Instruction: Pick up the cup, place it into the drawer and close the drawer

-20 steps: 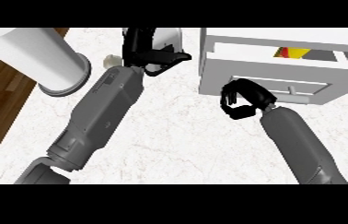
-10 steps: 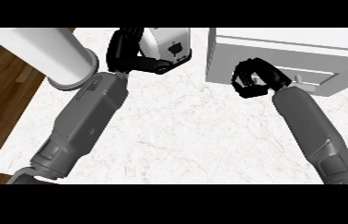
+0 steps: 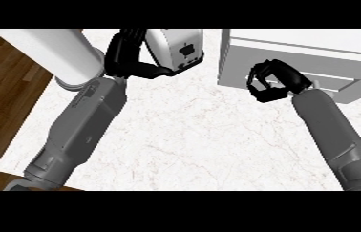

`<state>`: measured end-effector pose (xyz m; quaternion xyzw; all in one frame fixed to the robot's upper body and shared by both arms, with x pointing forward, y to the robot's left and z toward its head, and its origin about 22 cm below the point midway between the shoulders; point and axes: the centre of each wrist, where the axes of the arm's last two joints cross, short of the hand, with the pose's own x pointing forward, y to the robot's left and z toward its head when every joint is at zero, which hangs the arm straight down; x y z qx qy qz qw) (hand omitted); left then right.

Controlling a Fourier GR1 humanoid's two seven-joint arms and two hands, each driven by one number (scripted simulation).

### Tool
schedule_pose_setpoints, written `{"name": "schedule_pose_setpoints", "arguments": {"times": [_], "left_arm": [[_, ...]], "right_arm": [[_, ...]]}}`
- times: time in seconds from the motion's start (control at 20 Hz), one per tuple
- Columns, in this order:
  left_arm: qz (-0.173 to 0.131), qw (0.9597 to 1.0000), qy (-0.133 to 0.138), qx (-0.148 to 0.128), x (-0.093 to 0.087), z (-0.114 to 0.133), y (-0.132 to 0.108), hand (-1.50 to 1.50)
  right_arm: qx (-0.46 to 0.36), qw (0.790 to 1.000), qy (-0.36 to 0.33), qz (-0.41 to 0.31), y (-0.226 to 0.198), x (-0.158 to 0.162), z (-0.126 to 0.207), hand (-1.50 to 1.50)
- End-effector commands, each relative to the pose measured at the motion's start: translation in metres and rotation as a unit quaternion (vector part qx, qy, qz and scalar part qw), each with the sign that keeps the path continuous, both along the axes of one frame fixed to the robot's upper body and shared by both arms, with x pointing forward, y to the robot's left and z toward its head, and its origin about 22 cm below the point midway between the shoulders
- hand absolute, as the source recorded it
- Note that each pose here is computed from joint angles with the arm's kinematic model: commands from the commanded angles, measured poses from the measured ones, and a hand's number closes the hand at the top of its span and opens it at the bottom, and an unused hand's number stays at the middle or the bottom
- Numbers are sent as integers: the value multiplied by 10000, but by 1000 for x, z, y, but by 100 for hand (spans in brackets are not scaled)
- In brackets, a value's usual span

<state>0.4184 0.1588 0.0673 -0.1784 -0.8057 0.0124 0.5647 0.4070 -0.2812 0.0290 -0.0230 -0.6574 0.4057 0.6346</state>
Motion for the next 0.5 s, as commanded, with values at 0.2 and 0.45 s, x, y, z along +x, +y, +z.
{"name": "schedule_pose_setpoints", "arguments": {"times": [0.2, 0.45], "left_arm": [[-124, 9999, 26, -97, -3, -1, 8, -150], [-213, 9996, 74, -151, -9, -12, 8, -150]], "right_arm": [[-93, 9918, -908, -894, -37, 30, 94, 150], [-52, 9928, -817, -873, -43, 26, 91, 150]]}}
